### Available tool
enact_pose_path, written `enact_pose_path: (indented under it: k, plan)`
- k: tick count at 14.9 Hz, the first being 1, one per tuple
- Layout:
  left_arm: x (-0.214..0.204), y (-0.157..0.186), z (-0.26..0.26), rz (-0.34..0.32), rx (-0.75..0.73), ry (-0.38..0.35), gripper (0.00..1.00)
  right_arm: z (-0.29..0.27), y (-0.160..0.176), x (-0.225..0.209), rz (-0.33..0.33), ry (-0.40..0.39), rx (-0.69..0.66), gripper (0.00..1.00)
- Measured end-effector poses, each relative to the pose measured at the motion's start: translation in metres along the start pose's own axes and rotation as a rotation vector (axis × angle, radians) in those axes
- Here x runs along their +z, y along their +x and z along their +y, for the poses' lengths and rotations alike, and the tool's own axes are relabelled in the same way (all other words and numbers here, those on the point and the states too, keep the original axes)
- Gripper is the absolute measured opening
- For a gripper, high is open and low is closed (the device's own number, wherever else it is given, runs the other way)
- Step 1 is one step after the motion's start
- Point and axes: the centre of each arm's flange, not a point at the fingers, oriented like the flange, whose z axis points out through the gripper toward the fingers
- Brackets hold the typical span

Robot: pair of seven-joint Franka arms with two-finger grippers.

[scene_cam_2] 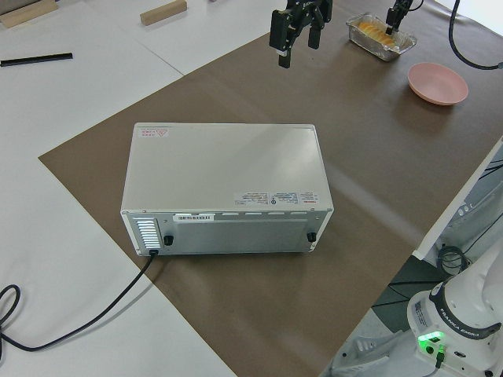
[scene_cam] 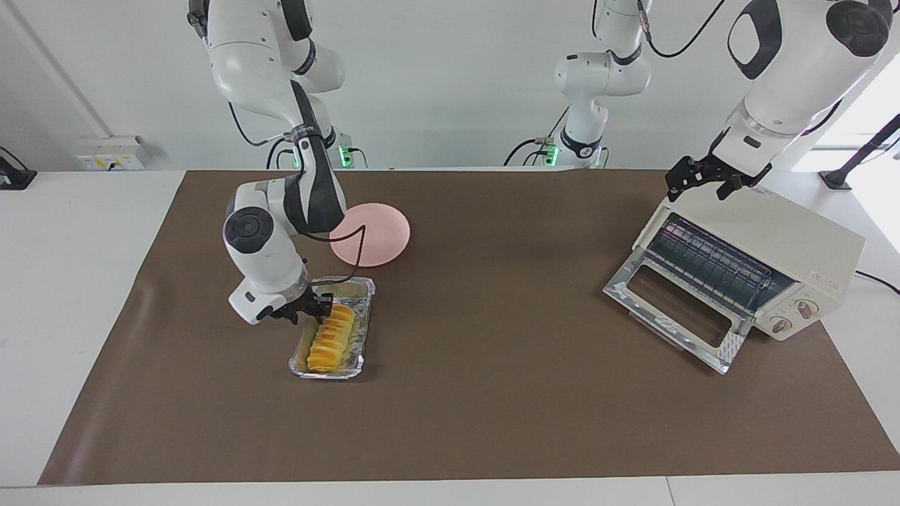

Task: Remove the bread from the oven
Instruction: 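Lower the right gripper into the tray over the bread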

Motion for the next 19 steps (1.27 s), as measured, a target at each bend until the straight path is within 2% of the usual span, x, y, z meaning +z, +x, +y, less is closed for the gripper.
enact_pose_path:
  k: [3, 4, 14, 16, 17, 19]
  plan:
    - [0.000, 0.000, 0.000, 0.000, 0.000, 0.000, 1.00, -0.014, 0.003, -0.025, 0.016, 0.000, -0.020, 0.95]
    - [0.000, 0.000, 0.000, 0.000, 0.000, 0.000, 1.00, -0.020, 0.003, -0.026, 0.019, 0.000, -0.025, 1.00]
    - [0.000, 0.000, 0.000, 0.000, 0.000, 0.000, 1.00, -0.049, 0.013, 0.016, 0.049, -0.054, 0.027, 1.00]
    - [0.000, 0.000, 0.000, 0.000, 0.000, 0.000, 1.00, -0.045, 0.016, 0.016, 0.070, -0.050, 0.033, 0.98]
    - [0.000, 0.000, 0.000, 0.000, 0.000, 0.000, 1.00, -0.044, 0.017, 0.015, 0.078, -0.049, 0.034, 0.92]
    - [0.000, 0.000, 0.000, 0.000, 0.000, 0.000, 1.00, -0.046, 0.017, 0.013, 0.077, -0.049, 0.032, 0.90]
